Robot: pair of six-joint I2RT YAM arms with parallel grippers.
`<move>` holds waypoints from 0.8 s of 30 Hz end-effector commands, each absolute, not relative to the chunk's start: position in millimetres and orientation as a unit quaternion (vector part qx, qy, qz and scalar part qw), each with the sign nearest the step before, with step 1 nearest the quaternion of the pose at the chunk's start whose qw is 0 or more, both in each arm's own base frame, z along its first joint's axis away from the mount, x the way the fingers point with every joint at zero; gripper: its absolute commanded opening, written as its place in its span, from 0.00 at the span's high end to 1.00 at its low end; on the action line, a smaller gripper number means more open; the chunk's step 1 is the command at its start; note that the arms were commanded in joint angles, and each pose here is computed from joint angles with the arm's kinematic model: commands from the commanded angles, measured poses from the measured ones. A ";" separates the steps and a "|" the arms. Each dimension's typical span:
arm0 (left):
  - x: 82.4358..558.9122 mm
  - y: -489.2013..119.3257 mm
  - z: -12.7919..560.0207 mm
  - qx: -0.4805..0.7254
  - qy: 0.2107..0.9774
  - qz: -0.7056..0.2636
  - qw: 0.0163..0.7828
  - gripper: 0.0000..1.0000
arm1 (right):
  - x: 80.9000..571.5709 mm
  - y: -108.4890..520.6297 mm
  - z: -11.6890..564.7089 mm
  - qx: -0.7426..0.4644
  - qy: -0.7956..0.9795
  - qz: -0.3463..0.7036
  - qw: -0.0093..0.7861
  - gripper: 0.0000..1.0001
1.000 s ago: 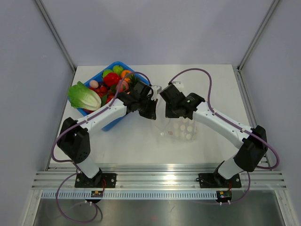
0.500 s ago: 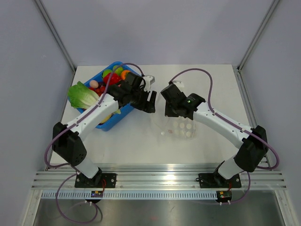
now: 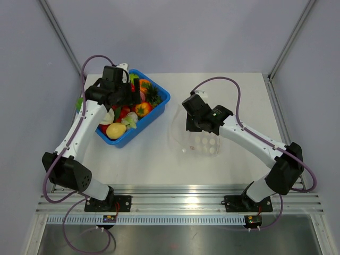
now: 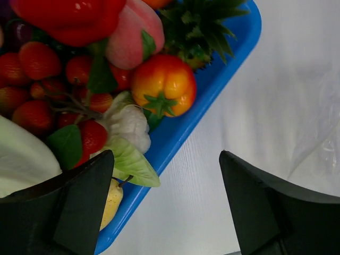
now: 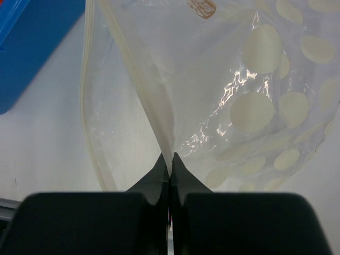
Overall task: Place the food in the zip-top bag and seal the zipper
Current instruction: Pick up the fake vegetable from the bin.
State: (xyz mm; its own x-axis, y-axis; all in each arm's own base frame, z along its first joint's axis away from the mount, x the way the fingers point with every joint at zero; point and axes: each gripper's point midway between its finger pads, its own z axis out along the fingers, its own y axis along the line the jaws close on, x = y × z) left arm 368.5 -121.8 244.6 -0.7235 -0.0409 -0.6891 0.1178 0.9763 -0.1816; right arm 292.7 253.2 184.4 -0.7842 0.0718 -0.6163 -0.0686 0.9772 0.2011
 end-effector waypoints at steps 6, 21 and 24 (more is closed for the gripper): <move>439.2 -64.8 281.1 -0.157 0.884 -0.037 0.438 0.09 | 300.6 261.2 218.0 0.001 0.920 0.146 0.364 1.00; 502.1 -61.8 240.8 -0.364 0.846 -0.068 0.383 0.07 | 299.3 261.9 213.3 -0.008 0.923 0.143 0.356 1.00; 495.5 -54.3 234.4 -0.396 0.838 -0.046 0.371 0.07 | 299.4 261.6 210.8 -0.008 0.925 0.140 0.354 1.00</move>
